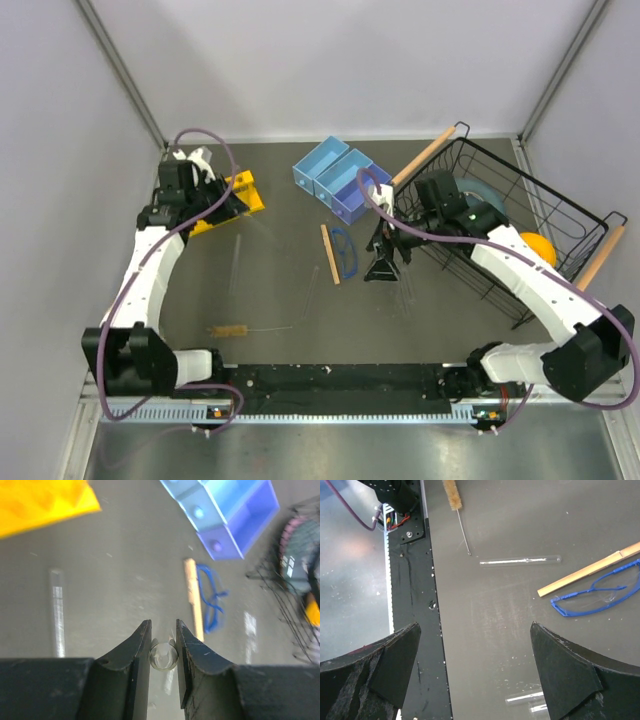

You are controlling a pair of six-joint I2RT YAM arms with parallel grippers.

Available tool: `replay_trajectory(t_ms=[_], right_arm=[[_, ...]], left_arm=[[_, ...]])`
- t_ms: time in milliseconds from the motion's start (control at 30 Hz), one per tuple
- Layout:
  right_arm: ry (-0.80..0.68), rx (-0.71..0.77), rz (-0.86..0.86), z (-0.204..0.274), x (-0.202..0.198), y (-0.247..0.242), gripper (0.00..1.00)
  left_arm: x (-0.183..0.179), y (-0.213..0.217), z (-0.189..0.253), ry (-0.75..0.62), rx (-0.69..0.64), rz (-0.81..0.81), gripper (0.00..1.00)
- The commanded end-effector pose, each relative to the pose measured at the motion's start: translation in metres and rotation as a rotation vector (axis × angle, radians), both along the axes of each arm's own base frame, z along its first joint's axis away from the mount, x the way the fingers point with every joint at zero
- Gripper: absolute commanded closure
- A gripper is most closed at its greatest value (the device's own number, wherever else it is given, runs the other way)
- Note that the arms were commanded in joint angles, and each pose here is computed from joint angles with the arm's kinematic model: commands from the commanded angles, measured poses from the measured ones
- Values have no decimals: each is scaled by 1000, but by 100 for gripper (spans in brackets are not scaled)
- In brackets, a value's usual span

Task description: Organize the chemistry lab equipment

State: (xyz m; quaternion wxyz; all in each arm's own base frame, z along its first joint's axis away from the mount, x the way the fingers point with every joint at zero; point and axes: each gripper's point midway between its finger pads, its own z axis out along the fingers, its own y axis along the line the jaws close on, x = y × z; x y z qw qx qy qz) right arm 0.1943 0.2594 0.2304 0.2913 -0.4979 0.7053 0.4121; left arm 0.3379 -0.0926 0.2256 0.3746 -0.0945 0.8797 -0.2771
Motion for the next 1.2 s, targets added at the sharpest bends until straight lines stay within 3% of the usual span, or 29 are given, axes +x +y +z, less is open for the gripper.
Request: replay_trajectory(t_ms=[0,433,767,1167], right_arm=[[-54,58,38,19,-4,0,8],[-46,63,20,19,0,-4,8],[-37,65,13,18,3,-6,8],[-30,62,15,14,3,-5,8]], left_arm=[[46,55,28,-113,196,148,94],[109,115,62,-162,441,319,94],[139,114,55,-152,447,290,94],[148,111,49,-147,428,284,93]])
